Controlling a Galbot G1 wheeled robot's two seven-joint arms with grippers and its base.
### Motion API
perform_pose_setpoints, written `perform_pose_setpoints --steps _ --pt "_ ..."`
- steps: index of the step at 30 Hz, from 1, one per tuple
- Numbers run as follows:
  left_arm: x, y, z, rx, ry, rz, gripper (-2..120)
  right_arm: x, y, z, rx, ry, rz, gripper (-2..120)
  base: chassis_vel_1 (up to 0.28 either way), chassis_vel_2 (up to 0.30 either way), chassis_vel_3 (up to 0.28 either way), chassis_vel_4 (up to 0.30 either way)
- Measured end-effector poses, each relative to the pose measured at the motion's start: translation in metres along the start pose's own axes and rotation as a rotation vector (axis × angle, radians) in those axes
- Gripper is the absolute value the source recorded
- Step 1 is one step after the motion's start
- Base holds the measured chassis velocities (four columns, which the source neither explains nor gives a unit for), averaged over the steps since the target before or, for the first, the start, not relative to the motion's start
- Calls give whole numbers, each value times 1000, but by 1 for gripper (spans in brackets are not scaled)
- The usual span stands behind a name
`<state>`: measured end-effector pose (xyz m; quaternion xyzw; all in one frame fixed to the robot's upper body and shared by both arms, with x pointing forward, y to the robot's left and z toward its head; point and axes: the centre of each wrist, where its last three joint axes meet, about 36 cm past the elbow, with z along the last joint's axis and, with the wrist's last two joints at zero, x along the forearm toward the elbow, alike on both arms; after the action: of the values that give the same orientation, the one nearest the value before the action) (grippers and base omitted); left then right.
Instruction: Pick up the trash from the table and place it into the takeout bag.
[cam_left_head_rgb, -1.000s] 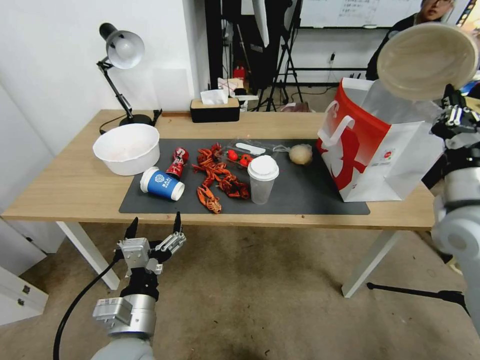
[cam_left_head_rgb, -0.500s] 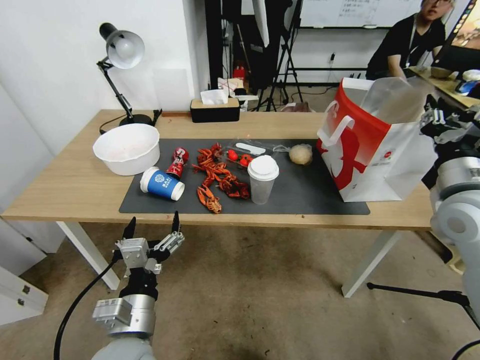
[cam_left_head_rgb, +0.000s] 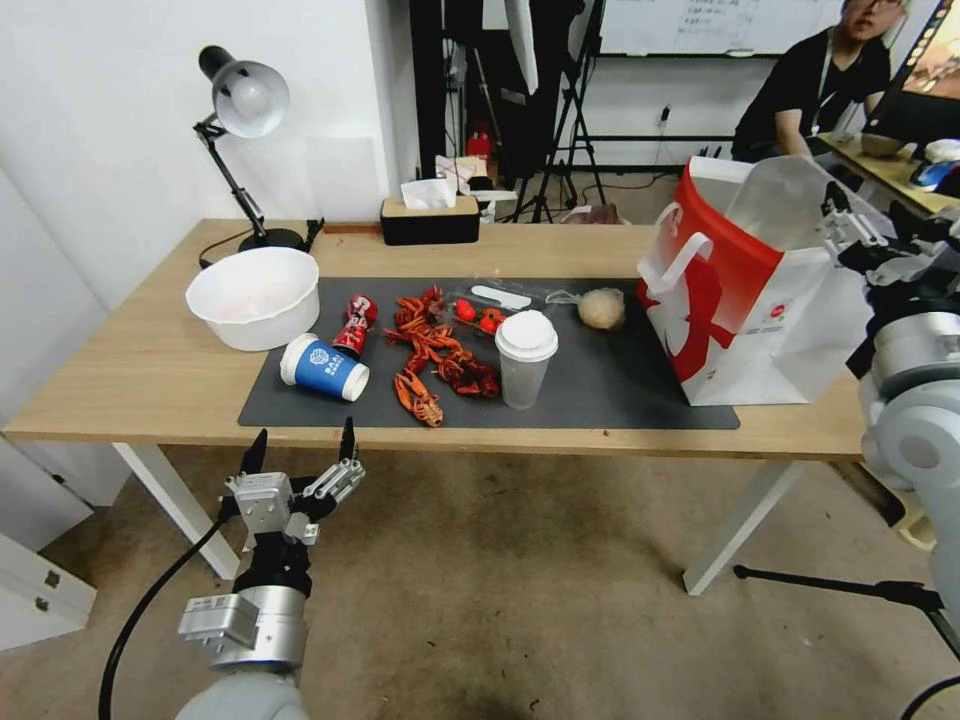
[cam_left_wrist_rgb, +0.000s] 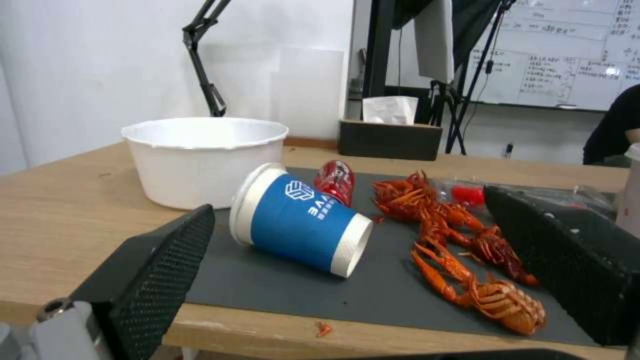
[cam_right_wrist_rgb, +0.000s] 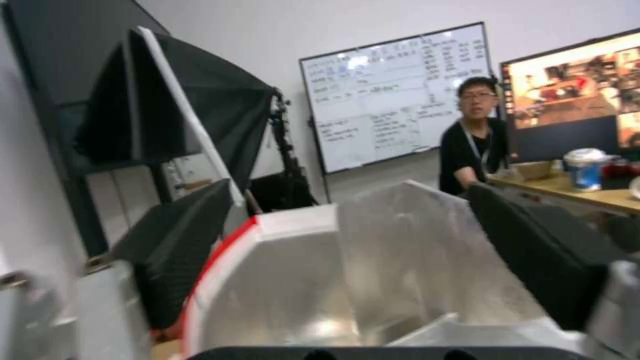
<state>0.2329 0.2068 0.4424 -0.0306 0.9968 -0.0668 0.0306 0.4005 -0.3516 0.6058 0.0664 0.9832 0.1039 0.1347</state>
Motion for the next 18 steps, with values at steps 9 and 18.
perform_pose_setpoints --steps 9,18 --pt "0 0 0 3 -7 -2 100 39 23 -2 -35 -14 -191 100 0 0 0 0" --pt "0 3 0 0 -21 3 100 78 36 11 -5 28 -265 100 0 0 0 0"
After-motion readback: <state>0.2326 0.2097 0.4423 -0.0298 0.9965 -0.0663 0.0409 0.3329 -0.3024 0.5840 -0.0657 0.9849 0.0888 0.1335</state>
